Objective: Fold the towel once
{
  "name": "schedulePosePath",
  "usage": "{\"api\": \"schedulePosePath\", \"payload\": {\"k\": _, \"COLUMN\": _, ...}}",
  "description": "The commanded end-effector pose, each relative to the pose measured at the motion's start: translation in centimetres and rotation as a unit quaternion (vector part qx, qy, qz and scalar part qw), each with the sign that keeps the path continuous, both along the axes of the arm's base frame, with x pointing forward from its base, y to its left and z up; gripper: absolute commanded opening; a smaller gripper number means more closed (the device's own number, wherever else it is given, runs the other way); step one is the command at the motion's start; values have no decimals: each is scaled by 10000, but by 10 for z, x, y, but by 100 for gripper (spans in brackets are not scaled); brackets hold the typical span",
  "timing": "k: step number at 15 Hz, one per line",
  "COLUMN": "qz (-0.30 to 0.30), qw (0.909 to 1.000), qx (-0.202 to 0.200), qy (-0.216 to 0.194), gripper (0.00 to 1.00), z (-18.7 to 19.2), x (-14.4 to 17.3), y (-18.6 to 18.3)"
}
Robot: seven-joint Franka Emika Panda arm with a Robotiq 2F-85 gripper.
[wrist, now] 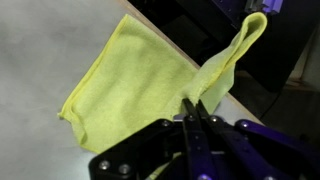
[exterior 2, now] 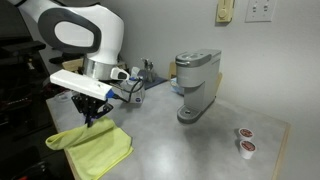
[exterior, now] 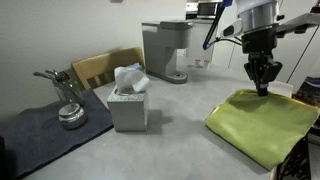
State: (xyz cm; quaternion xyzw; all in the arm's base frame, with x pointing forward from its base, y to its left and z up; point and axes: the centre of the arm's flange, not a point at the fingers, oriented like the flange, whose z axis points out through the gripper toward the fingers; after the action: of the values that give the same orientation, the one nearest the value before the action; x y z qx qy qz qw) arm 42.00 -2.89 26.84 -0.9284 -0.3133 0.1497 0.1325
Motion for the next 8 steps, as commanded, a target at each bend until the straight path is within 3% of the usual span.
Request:
{"api": "schedulePosePath", "payload": {"k": 1, "qz": -113, "qw": 9998, "qx": 107, "qy": 149, "gripper": 1, "z": -26, "x": 10, "y": -14}}
{"api": "schedulePosePath", "payload": {"k": 8, "qz": -51, "qw": 9985, "qx": 76, "qy": 531, "gripper": 1, "z": -44, "x": 29, "y": -66}}
